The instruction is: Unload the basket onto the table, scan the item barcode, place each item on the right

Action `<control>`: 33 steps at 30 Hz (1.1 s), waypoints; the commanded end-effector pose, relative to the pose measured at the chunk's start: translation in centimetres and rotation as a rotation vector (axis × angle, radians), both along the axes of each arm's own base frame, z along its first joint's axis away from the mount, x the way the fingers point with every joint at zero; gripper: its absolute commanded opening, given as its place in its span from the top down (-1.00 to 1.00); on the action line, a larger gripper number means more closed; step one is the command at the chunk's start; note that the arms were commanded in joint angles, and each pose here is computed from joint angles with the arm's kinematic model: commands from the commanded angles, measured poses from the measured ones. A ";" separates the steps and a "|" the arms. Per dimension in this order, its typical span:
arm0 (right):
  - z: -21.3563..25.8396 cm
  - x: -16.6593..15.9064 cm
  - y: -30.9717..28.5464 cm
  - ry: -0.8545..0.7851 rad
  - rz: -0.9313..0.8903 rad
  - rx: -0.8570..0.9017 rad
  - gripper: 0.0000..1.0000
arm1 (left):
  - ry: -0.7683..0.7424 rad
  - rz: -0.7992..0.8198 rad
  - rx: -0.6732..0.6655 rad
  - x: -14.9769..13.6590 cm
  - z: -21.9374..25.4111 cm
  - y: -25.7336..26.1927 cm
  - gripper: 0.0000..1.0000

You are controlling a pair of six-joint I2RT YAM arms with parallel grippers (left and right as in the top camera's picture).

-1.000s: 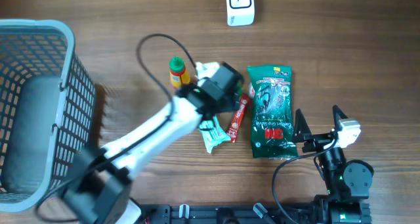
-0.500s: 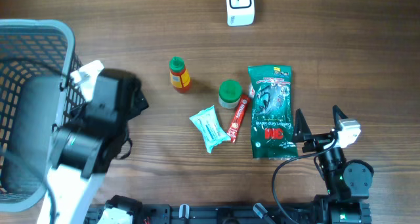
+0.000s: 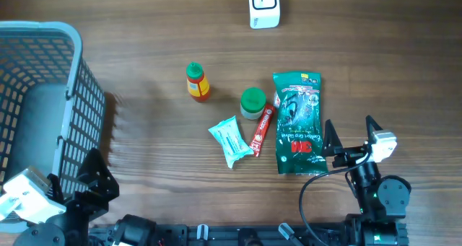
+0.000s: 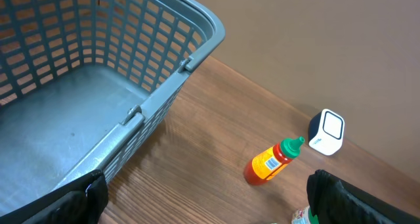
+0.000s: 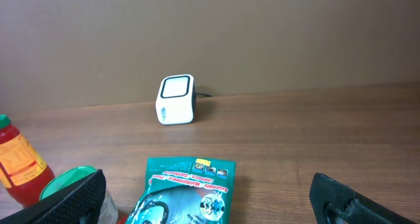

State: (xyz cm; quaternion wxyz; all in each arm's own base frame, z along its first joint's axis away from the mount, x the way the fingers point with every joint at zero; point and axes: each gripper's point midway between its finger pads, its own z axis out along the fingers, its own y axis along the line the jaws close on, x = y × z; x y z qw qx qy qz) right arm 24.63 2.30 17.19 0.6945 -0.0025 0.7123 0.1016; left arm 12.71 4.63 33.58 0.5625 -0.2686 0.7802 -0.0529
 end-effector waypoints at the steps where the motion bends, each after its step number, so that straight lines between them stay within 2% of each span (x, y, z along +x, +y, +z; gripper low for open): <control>1: 0.2 0.0 0.0 -0.008 -0.002 0.018 -1.00 | -0.012 -0.002 -0.004 -0.2 0.0 0.0 -1.00; 5: 0.2 0.0 0.0 -0.008 -0.002 0.018 -1.00 | -0.047 0.057 -0.032 -0.9 0.3 1.0 -1.00; 7: 0.2 0.0 0.0 -0.008 -0.002 0.018 -0.99 | -0.100 0.134 -0.072 -2.0 0.6 2.2 -1.00; 9: 0.2 0.0 0.0 -0.008 -0.002 0.018 -0.99 | -0.133 0.135 -0.084 -2.9 0.8 2.5 -1.00; 14: 0.2 0.0 0.0 -0.008 -0.002 0.018 -0.99 | -0.157 0.129 -0.100 -4.1 0.6 2.7 -0.99; 21: 0.2 0.0 0.0 -0.008 -0.002 0.018 -0.99 | -0.140 0.302 -0.124 -6.2 0.0 3.3 -1.00; 24: 0.2 0.0 0.0 -0.008 -0.002 0.018 -0.99 | -0.100 0.239 -0.065 -6.0 -0.2 1.7 -1.00; 27: 0.2 0.0 0.0 -0.008 -0.002 0.018 -0.99 | -0.093 0.024 0.058 -4.8 0.7 -1.0 -1.00; 33: 0.2 0.0 0.0 -0.008 -0.002 0.018 -0.99 | -0.062 0.016 0.069 -4.9 0.0 -1.1 -1.00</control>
